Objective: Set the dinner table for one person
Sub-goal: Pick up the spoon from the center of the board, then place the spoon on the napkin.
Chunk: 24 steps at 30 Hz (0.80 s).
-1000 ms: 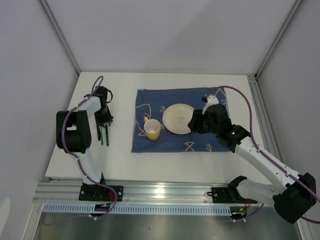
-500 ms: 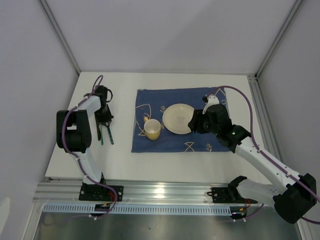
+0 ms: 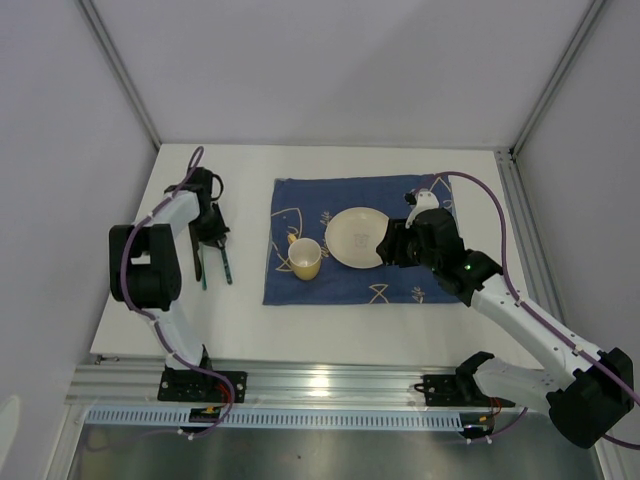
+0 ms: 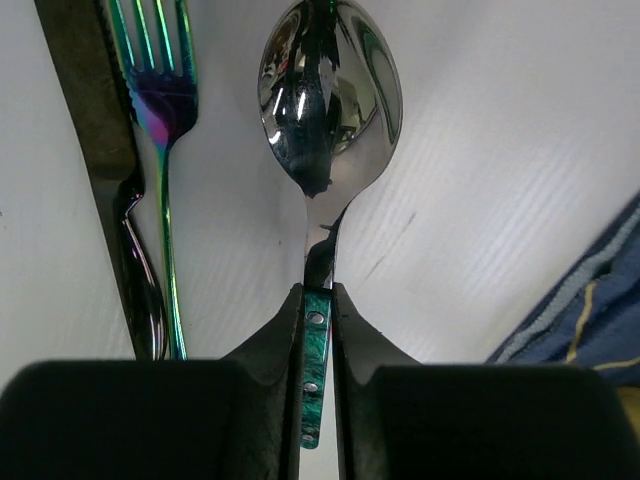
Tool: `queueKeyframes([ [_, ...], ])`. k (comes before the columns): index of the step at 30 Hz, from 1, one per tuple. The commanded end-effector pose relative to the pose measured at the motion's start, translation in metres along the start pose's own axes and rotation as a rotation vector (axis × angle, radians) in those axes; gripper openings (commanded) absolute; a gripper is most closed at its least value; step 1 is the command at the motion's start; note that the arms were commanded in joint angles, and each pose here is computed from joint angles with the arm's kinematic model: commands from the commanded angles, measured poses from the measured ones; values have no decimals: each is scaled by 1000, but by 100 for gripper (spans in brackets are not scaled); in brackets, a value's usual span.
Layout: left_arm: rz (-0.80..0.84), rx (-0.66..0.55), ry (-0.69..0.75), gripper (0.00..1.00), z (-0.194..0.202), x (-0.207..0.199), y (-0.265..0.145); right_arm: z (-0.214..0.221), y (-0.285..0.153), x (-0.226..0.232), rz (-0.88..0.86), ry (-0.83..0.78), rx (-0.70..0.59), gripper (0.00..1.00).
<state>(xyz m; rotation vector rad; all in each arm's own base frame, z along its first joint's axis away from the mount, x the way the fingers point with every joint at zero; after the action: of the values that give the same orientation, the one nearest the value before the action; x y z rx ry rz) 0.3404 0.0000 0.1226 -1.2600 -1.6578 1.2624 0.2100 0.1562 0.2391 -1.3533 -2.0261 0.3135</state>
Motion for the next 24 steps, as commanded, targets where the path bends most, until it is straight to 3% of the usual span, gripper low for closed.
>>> queueKeyframes([
  [1,124,-156,52,1,-29,-9,-36,-4,-3,4,-23,-8,-27,52],
  [11,291,-255,232,1,-73,-30,-55,-3,-2,4,-29,-25,-13,52],
  [17,374,-284,435,0,-92,-46,-56,-3,2,5,-28,-26,7,52],
  [24,419,-349,784,1,-94,-91,-55,-4,0,6,-25,-34,35,50],
])
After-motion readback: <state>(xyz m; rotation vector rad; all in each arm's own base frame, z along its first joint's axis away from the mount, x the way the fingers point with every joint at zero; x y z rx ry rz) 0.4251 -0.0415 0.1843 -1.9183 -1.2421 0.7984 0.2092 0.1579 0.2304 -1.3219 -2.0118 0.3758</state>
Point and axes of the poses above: each gripper's point midway between its finger pads, its own y axis out along the fingers, its own x axis along the line the jaws close on, z = x × y, the point moved 9 cm from there along -y, back along the fingers, and after that the axes turned 6 degrees about y, right-handed, at the moved point
